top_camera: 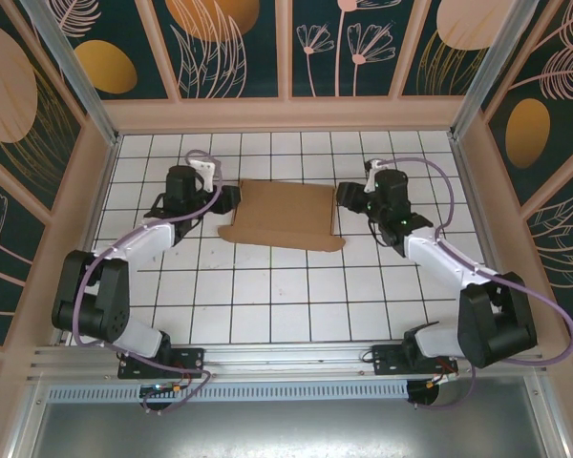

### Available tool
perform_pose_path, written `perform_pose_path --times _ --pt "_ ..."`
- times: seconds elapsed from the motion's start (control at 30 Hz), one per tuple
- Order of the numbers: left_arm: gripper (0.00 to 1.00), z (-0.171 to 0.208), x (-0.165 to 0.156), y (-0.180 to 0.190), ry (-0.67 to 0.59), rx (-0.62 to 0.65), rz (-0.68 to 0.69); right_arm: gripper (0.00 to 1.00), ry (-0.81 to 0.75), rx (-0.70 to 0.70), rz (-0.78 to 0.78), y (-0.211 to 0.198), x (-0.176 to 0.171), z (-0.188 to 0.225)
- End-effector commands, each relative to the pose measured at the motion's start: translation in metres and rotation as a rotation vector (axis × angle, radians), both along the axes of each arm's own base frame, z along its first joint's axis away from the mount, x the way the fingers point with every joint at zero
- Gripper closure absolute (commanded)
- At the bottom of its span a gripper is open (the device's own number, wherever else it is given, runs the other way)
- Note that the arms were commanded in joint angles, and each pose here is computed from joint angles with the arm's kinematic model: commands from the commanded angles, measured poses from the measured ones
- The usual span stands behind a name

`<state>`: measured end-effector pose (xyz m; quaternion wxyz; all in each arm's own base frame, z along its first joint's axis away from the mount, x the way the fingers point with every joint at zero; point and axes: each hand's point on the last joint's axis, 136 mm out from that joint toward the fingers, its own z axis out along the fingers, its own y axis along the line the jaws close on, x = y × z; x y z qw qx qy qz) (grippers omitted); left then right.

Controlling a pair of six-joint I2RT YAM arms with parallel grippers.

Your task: Fold the paper box

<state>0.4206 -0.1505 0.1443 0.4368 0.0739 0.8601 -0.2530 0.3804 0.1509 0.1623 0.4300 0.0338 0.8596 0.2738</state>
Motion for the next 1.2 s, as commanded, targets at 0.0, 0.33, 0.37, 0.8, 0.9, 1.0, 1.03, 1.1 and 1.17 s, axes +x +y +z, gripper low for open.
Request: perform_pose_path --times 0.0,0.33,0.37,0.8,0.9,1.0,1.03,1.1,1.17 --pt "0.43 -0.037 -0.008 -0.008 0.088 -0.021 -0.054 0.36 0.141 0.215 0.100 0.015 0.001 -0.014" --pt "0.53 -0.066 -0.006 -0.026 0.198 -0.149 -0.090 0.29 0.345 0.145 0.151 0.024 -0.005 -0.078" --pt "0.53 -0.070 -0.006 -0.026 0.207 -0.149 -0.088 0.28 0.371 0.143 0.151 0.024 -0.006 -0.086" --pt "0.75 -0.115 -0.016 -0.018 0.382 -0.229 -0.115 0.19 0.456 0.349 0.227 0.032 0.003 -0.107" --pt "0.78 -0.122 -0.021 -0.015 0.433 -0.295 -0.122 0.19 0.460 0.435 0.237 0.029 0.002 -0.103" --pt "0.79 -0.129 -0.022 -0.013 0.468 -0.310 -0.121 0.15 0.475 0.484 0.259 0.030 0.001 -0.102" --pt "0.79 -0.130 -0.022 -0.012 0.473 -0.312 -0.118 0.14 0.472 0.480 0.260 0.030 0.001 -0.101" --pt "0.79 -0.132 -0.021 -0.009 0.482 -0.320 -0.106 0.14 0.472 0.474 0.261 0.032 0.000 -0.100" --pt "0.80 -0.133 -0.019 -0.005 0.489 -0.336 -0.091 0.14 0.471 0.458 0.248 0.030 0.001 -0.101"
